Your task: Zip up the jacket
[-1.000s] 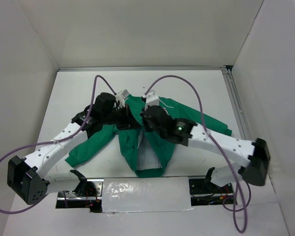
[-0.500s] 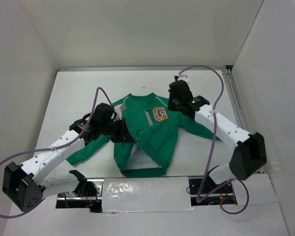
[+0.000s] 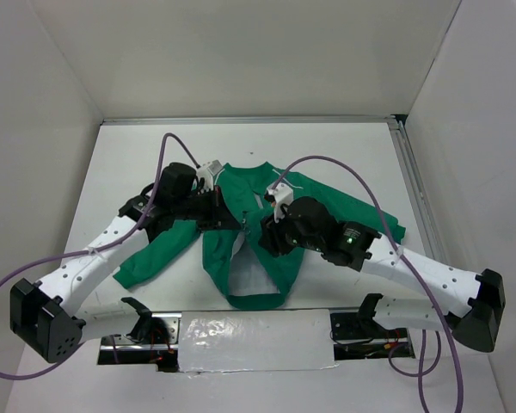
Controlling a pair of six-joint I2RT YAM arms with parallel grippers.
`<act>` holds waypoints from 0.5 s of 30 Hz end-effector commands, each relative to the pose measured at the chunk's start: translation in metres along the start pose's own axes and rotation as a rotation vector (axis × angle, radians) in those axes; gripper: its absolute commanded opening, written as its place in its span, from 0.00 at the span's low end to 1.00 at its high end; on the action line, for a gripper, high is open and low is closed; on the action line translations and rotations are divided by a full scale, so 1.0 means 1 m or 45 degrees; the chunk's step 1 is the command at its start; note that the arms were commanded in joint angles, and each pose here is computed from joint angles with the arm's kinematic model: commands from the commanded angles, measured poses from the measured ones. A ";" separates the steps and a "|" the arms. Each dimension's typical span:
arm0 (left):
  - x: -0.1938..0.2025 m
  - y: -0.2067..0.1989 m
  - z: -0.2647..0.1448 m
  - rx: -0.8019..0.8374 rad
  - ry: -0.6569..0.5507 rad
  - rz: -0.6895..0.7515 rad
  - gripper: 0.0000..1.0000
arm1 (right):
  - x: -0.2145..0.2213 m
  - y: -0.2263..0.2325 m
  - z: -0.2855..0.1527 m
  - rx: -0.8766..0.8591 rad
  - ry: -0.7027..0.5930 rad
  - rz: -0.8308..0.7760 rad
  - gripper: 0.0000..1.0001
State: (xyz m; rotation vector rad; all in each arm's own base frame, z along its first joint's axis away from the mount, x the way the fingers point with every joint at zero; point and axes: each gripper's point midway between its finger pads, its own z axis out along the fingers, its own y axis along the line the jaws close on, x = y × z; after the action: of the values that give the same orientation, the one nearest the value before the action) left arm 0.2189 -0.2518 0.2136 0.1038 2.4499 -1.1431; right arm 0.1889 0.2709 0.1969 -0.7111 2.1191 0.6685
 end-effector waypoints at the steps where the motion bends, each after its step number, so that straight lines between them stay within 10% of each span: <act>1: -0.013 -0.029 -0.008 0.141 -0.023 0.094 0.00 | -0.040 0.008 0.003 0.039 -0.194 -0.094 0.49; 15: -0.006 -0.051 -0.019 0.263 -0.011 0.156 0.00 | -0.071 0.039 0.018 -0.147 -0.219 -0.161 0.64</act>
State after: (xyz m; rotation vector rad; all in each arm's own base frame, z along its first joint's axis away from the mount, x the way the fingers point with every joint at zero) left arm 0.2063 -0.2626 0.2292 0.2179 2.4139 -1.2647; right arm 0.2059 0.3073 0.2190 -0.7893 1.9859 0.6526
